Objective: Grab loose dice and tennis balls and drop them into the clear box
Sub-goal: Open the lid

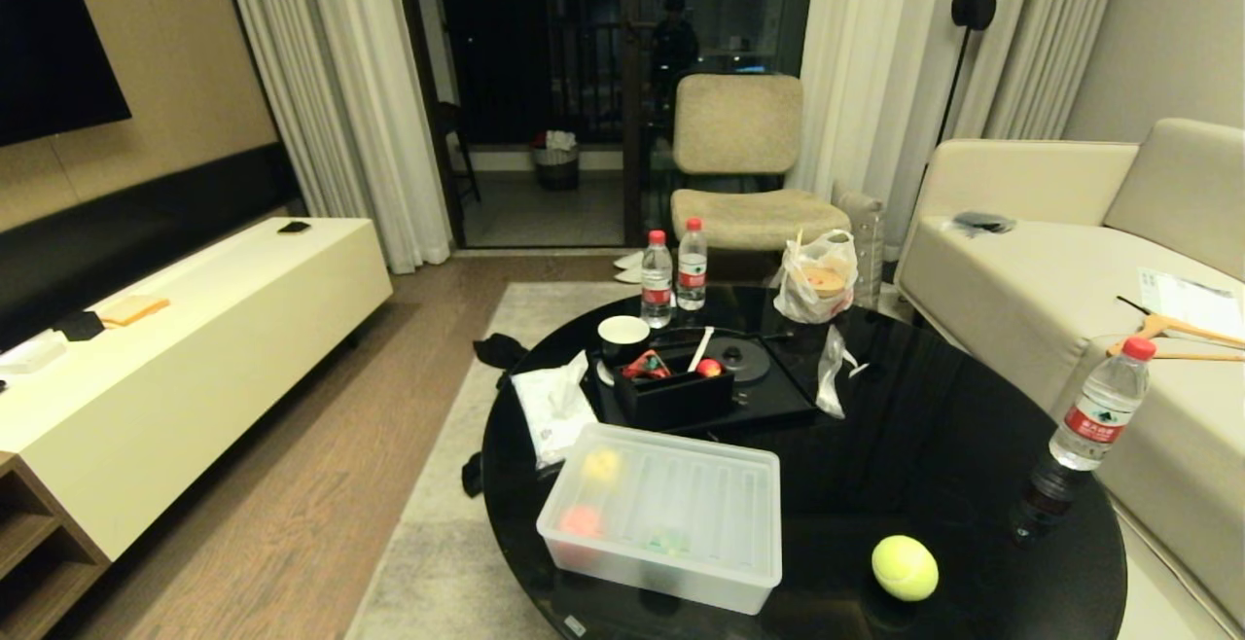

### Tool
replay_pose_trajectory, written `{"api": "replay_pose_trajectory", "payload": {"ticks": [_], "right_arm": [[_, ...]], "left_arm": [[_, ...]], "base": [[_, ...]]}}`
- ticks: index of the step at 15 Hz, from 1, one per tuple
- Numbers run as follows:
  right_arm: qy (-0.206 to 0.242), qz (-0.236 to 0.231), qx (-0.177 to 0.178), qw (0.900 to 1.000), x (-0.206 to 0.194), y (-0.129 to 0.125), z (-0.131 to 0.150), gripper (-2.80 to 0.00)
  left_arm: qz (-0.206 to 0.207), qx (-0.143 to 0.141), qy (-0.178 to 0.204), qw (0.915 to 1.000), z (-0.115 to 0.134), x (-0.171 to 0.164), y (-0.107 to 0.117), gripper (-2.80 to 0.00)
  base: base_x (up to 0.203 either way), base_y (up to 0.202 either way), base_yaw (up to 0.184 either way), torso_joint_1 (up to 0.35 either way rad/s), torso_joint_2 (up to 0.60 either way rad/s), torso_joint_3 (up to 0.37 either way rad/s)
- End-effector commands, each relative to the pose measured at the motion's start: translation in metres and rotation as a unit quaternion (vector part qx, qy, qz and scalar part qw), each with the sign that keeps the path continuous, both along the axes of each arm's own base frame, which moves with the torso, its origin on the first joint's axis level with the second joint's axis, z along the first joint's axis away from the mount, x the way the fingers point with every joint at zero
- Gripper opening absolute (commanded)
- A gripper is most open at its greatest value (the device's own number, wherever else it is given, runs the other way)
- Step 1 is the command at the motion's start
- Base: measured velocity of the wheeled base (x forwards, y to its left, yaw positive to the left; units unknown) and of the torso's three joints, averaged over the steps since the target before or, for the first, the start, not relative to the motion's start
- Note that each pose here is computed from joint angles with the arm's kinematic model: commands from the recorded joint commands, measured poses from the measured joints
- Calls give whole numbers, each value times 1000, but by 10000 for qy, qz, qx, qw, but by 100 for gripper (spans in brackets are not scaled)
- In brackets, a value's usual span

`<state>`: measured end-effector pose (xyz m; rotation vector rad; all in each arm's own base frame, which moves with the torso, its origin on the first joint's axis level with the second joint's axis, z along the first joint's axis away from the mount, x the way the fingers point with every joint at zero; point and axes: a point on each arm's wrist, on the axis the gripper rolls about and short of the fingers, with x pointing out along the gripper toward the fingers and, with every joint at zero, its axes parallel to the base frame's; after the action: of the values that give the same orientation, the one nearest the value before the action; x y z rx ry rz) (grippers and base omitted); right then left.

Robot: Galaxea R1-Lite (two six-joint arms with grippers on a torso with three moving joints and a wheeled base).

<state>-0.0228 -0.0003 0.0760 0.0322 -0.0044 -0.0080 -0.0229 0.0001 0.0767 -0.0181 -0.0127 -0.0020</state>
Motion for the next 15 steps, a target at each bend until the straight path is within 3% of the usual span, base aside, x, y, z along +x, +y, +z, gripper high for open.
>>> {"api": "replay_pose_trajectory", "payload": {"ticks": [1,12,15], "right_arm": [[6,2,0,10000,0,0,0,-280],[15,4,-81,10000,-1,0,1,-280],[-58,-1,-113,9999,-1,0,38,-280]], "left_arm": [[2,-2,18,10000,-1,0,0,-280],[2,6,11,10000,-1,0,0,-280],[3,6,18,10000,-1,0,0,-280]], "base": [[0,0,0,0,0,0],[0,0,0,0,0,0],[0,0,0,0,0,0]]}}
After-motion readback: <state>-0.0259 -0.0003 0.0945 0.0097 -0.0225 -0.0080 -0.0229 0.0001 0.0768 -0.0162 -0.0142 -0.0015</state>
